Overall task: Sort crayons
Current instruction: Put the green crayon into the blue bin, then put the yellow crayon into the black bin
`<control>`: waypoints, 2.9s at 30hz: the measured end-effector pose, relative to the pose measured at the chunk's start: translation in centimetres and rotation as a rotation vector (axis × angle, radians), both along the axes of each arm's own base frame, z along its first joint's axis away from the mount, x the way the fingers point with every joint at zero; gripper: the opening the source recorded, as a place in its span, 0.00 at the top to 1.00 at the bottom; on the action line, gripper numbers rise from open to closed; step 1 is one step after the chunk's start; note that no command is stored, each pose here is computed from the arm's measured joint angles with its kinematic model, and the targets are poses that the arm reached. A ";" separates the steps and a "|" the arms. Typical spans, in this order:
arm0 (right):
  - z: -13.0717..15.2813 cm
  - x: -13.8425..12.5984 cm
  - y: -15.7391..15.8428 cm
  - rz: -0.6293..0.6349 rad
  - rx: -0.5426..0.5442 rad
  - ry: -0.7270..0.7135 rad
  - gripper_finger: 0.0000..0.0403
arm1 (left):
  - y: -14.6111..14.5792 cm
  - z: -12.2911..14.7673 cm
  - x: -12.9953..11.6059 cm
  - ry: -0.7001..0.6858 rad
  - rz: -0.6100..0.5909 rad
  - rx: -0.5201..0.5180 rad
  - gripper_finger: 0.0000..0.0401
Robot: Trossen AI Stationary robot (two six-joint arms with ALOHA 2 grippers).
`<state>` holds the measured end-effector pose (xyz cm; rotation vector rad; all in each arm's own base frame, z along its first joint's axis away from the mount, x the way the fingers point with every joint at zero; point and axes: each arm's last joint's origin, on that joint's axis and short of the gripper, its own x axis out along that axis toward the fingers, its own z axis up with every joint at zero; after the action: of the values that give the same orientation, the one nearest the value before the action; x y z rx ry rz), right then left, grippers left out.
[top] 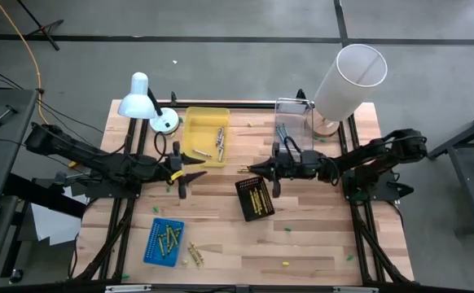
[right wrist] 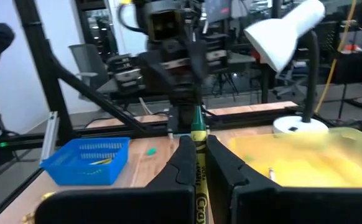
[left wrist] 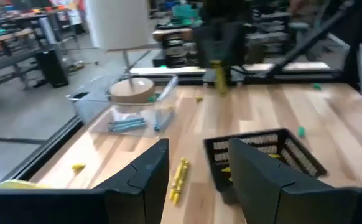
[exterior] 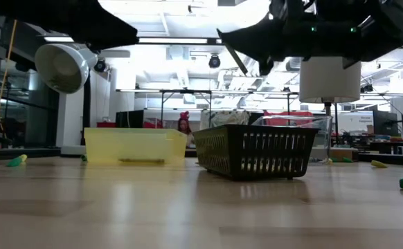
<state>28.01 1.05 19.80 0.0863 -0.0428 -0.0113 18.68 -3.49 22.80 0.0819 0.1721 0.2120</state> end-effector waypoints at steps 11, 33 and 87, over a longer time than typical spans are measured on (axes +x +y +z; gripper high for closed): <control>0.1 -0.1 3.0 0.040 0.051 -0.011 1.00 | 0.5 0.7 0.1 -0.085 0.123 -0.035 0.62; -3.3 18.8 12.0 0.314 -0.005 -0.111 1.00 | -0.3 1.8 -0.5 -0.162 -0.178 -0.308 0.62; -8.2 28.4 13.2 0.299 0.066 0.003 0.58 | -0.3 3.8 -3.3 -0.267 -0.196 -0.285 0.62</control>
<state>56.43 14.29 11.62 0.1579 -0.0262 0.2859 15.35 -3.78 26.62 -0.2118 -0.0734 0.0005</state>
